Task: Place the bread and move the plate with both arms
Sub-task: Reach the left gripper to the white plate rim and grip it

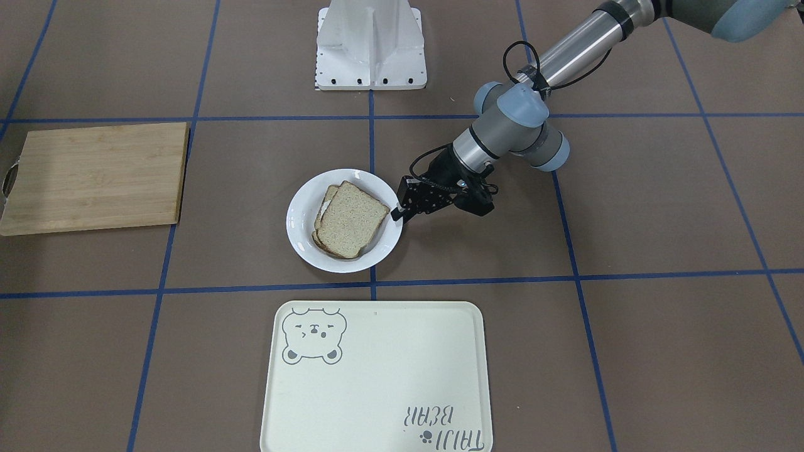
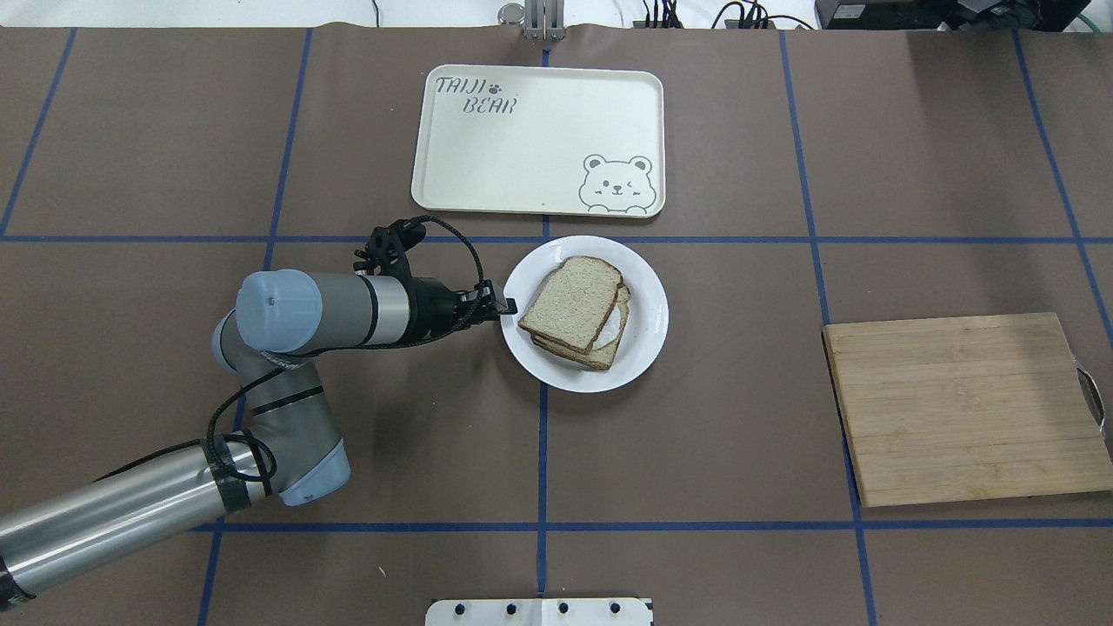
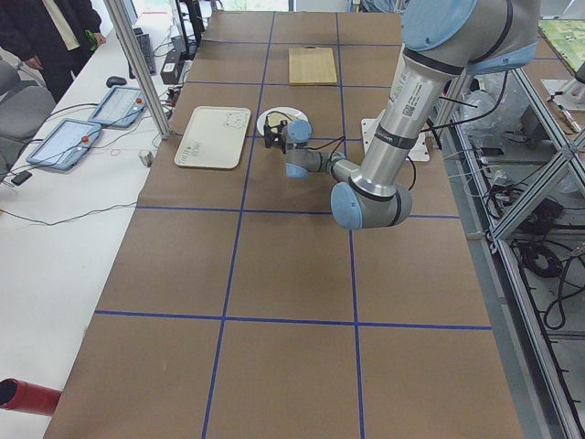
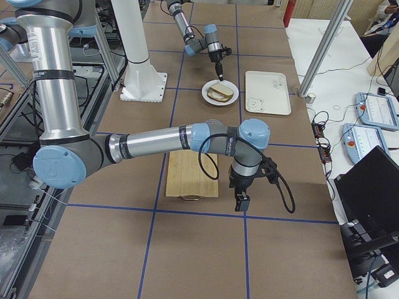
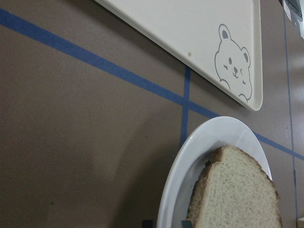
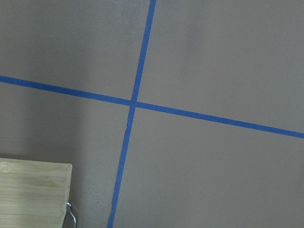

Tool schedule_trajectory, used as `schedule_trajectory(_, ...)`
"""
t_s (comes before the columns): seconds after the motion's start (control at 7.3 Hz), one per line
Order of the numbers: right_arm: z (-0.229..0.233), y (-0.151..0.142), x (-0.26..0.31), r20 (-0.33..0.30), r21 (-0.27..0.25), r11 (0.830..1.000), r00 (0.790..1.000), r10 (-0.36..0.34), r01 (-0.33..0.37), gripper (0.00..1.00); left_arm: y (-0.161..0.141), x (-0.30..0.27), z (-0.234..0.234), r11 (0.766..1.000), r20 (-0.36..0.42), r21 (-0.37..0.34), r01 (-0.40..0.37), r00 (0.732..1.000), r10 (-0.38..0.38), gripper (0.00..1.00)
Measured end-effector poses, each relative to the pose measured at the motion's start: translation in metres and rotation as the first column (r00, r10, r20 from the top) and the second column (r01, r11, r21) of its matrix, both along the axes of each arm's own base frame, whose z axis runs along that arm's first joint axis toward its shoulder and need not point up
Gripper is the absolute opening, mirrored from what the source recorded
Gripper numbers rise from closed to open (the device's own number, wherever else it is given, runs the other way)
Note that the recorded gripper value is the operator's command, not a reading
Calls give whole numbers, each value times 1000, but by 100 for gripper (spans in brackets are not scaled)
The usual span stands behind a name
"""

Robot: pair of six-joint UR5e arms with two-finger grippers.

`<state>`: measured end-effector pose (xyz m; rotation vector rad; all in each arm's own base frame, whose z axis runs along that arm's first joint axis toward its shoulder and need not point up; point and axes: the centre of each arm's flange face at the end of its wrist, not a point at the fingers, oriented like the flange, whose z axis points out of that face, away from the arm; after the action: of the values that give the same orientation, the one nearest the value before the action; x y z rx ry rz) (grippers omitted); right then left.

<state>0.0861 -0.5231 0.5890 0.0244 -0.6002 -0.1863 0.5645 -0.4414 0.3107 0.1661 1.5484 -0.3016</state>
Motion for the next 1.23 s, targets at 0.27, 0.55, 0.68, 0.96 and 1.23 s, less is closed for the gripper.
schedule_trajectory(0.27, 1, 0, 0, 0, -1, 1000, 1000, 0, 0, 100, 0, 2, 0, 1000, 2, -1, 4, 1000, -4, 25)
schedule_trajectory(0.55, 1, -1, 0, 0, 0, 1000, 1000, 0, 0, 100, 4, 5, 1, 1000, 6, -3, 0, 1000, 0, 26)
schedule_trajectory(0.68, 2, -1, 0, 0, 0, 1000, 1000, 0, 0, 100, 6, 8, 2, 1000, 9, -4, -4, 1000, 4, 26)
schedule_trajectory(0.96, 2, -1, 0, 0, 0, 1000, 1000, 0, 0, 100, 12, 15, 1, 1000, 9, -4, -8, 1000, 8, 26)
schedule_trajectory(1.23, 2, -1, 0, 0, 1, 1000, 1000, 0, 0, 100, 16, 21, -9, 1000, -3, 2, -3, 1000, 3, 19)
